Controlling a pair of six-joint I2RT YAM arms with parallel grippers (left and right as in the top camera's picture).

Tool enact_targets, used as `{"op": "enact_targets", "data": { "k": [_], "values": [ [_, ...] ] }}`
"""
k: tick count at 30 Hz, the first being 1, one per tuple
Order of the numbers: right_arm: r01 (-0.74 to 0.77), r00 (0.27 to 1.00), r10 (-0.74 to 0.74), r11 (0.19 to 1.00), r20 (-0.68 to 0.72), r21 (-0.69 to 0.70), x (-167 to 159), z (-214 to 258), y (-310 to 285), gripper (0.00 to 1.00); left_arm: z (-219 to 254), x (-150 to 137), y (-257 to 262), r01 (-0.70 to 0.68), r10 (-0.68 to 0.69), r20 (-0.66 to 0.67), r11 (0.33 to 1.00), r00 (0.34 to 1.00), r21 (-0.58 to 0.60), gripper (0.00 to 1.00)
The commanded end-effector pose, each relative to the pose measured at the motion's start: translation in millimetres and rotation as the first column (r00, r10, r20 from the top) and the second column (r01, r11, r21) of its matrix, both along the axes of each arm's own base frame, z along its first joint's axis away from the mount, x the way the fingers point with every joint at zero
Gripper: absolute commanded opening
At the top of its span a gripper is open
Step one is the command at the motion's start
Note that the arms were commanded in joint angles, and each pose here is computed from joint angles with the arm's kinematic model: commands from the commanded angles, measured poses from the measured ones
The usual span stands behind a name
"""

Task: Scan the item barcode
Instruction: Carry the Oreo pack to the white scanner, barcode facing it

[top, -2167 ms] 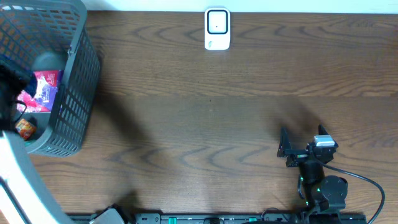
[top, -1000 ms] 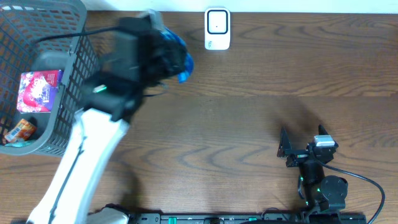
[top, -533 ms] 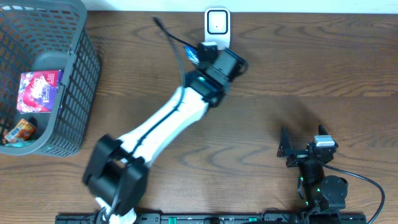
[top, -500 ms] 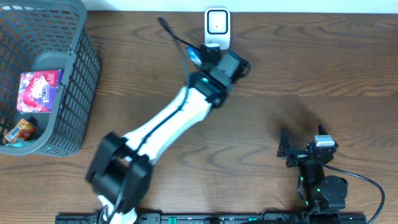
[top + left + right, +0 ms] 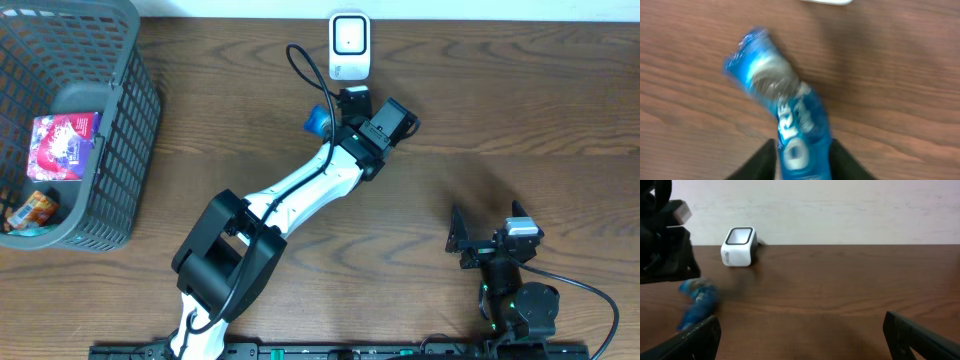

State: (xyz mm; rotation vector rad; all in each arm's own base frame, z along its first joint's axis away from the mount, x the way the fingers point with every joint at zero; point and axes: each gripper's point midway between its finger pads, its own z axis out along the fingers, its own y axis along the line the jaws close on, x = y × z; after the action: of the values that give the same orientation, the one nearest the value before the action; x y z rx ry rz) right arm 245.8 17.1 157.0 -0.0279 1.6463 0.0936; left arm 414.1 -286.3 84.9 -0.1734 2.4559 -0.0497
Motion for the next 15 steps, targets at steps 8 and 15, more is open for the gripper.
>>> {"op": "enact_targets", "data": {
  "k": [8, 15],
  "values": [
    [0.011, 1.0, -0.011, 1.0, -0.002, 0.013, 0, -1, -2, 0.99, 33, 3, -3, 0.109, -0.11, 0.037, 0.994, 0.993, 0.011, 0.55],
    [0.011, 1.0, -0.011, 1.0, -0.002, 0.013, 0, -1, -2, 0.99, 71, 13, 21, 0.075, -0.073, 0.092, 0.997, 0.993, -0.017, 0.52]
  ]
}}
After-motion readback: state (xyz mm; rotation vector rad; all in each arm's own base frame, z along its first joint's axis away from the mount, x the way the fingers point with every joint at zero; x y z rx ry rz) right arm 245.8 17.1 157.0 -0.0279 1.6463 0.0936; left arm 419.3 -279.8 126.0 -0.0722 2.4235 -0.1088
